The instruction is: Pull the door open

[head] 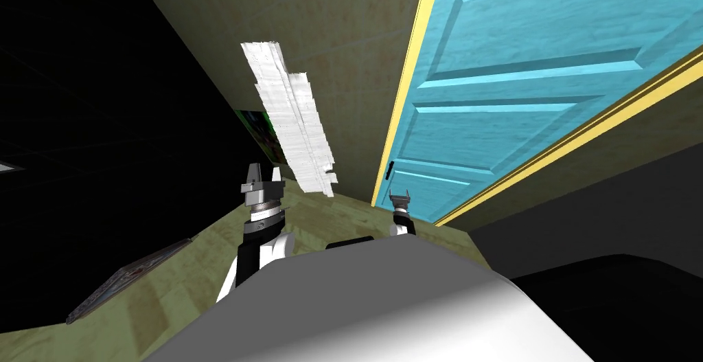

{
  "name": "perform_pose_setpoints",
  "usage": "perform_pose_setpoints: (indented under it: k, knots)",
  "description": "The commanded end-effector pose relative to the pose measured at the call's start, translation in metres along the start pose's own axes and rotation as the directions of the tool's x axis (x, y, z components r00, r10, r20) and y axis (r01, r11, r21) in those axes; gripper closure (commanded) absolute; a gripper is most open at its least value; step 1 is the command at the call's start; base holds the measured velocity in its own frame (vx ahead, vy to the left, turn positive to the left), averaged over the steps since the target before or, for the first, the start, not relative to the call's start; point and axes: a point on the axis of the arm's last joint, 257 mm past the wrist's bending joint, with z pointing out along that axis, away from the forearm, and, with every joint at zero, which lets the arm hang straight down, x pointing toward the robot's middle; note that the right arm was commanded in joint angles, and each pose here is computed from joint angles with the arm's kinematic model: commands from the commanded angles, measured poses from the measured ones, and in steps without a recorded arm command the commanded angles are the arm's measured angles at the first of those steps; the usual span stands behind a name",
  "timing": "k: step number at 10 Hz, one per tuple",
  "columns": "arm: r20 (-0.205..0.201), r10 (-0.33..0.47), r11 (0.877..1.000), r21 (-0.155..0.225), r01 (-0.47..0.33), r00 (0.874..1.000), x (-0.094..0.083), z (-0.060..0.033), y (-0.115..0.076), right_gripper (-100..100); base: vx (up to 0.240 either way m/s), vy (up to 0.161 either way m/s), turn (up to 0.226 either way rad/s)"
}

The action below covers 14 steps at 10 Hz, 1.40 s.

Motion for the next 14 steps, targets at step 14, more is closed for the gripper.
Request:
perform_pose_setpoints:
  k: [14]
  knots:
    - [0.138,0.298,0.951,-0.128,-0.282,0.944,-0.079,-0.0211,0.007,-100,0.081,-0.065,0.094]
